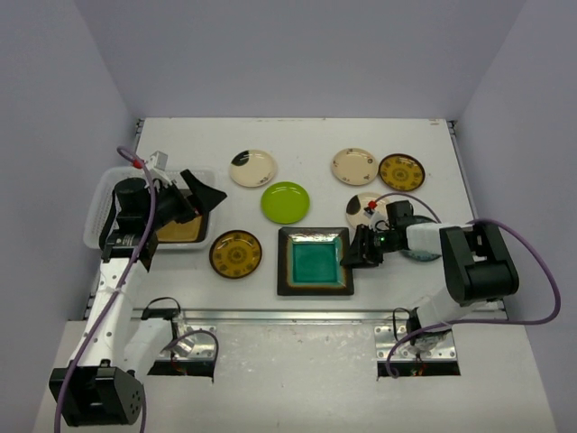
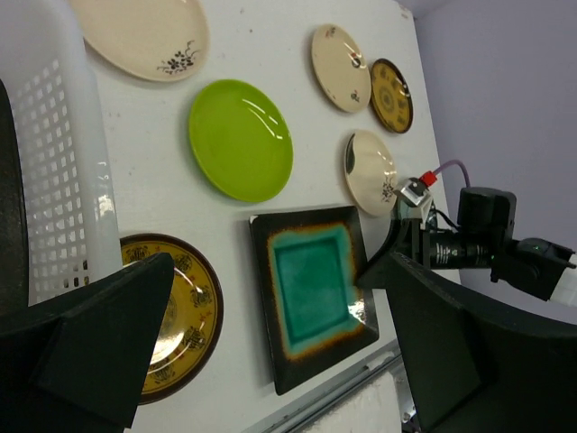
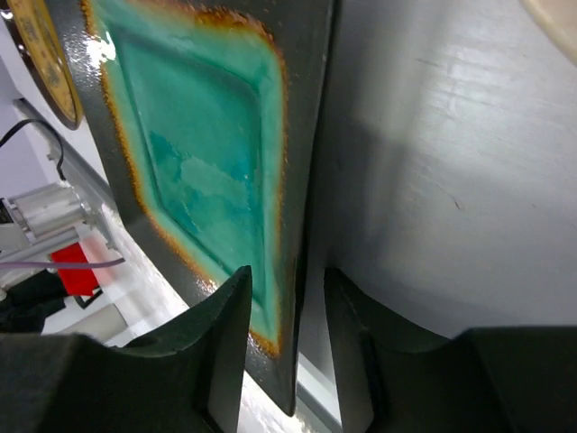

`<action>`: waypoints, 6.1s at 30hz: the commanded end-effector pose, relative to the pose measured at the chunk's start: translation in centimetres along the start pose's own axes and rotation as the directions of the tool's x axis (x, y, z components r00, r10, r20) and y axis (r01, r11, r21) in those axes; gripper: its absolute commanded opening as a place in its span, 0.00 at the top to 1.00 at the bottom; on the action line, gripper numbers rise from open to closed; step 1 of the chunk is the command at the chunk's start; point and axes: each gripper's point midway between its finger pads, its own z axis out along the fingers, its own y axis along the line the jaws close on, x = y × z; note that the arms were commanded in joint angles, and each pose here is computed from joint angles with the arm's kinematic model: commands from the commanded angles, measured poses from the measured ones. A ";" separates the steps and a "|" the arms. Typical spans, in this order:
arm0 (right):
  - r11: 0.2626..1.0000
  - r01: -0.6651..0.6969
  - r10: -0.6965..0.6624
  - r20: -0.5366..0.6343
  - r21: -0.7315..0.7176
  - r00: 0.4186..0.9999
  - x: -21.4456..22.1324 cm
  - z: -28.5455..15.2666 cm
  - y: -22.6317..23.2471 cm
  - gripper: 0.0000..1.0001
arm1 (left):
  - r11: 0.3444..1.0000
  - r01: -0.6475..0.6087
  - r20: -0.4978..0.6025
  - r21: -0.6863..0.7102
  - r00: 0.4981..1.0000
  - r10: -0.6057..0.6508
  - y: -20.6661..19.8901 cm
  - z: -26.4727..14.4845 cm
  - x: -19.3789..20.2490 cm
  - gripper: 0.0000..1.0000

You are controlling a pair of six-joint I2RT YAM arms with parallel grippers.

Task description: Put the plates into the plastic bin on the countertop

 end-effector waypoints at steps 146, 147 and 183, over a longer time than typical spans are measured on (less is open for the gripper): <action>0.964 0.148 -0.102 0.206 -0.223 0.973 -1.3 9.0 16.6 0.06 | 0.982 -0.014 0.129 -0.189 0.991 0.039 3.0 -0.5 -3.6 0.00; 0.966 0.130 -0.085 0.199 -0.222 0.976 -1.2 10.1 16.6 0.11 | 0.982 -0.034 0.122 -0.185 0.991 0.058 2.9 -0.9 -3.1 0.00; 0.949 0.243 -0.165 0.340 -0.200 0.926 -4.5 2.0 18.7 1.00 | 0.984 -0.133 -0.137 0.119 0.979 0.149 -1.9 0.2 5.4 0.00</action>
